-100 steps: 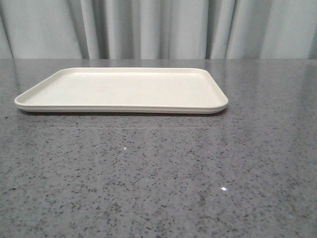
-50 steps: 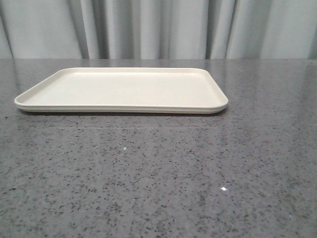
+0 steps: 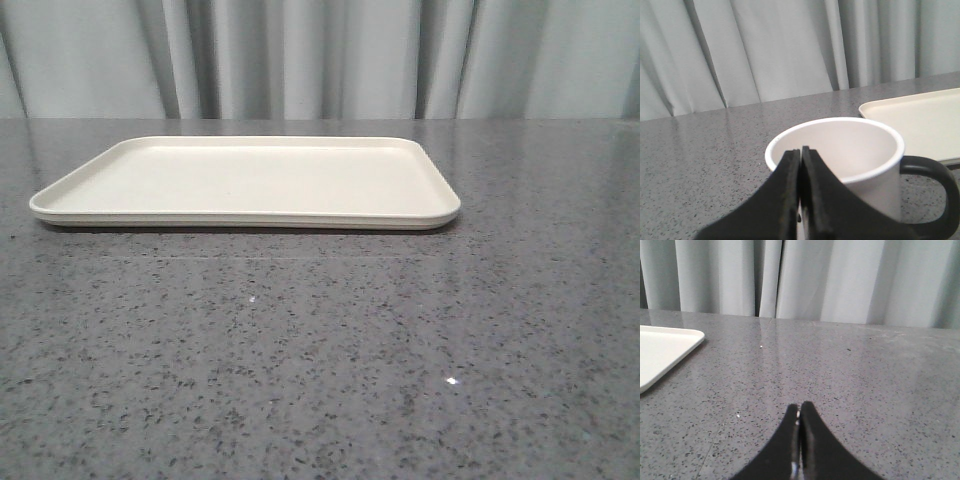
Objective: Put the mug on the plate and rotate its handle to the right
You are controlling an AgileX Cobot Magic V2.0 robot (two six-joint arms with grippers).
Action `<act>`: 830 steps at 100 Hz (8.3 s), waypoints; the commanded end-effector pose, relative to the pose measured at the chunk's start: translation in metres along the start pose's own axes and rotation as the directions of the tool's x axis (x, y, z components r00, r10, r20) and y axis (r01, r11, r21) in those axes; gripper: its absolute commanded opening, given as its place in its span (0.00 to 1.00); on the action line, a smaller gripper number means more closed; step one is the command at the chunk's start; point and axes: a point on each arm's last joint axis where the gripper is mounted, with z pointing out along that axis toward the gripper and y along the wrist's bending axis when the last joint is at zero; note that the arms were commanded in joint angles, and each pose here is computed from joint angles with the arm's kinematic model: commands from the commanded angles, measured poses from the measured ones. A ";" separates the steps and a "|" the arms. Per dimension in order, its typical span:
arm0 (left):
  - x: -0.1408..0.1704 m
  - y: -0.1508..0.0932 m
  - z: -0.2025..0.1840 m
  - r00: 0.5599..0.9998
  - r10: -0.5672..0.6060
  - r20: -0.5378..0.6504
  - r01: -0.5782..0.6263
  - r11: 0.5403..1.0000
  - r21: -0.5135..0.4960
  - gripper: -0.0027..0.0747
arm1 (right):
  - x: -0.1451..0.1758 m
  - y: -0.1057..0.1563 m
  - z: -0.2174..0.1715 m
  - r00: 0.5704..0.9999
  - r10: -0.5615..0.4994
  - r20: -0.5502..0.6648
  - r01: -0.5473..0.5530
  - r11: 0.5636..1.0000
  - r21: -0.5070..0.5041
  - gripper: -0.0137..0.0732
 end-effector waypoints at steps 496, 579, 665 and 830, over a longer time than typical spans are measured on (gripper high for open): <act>-0.240 -0.009 0.089 0.904 -0.367 -0.220 0.416 0.876 0.245 0.57 | -0.136 -0.003 0.001 0.950 0.090 0.300 -0.097 0.995 0.007 0.08; -0.240 -0.008 0.090 0.902 -0.375 -0.213 0.420 0.876 0.236 0.56 | -0.143 -0.007 -0.001 0.900 0.213 0.381 -0.228 0.974 -0.005 0.65; -0.244 0.021 0.099 0.910 -0.237 -0.339 0.266 0.963 0.041 0.48 | -0.217 0.000 0.014 0.950 0.006 0.313 -0.003 1.000 -0.008 0.65; -0.146 0.049 0.151 0.386 -0.179 -0.905 0.249 0.965 -0.084 0.48 | -0.223 0.000 0.044 0.969 -0.002 0.248 0.003 1.000 -0.003 0.65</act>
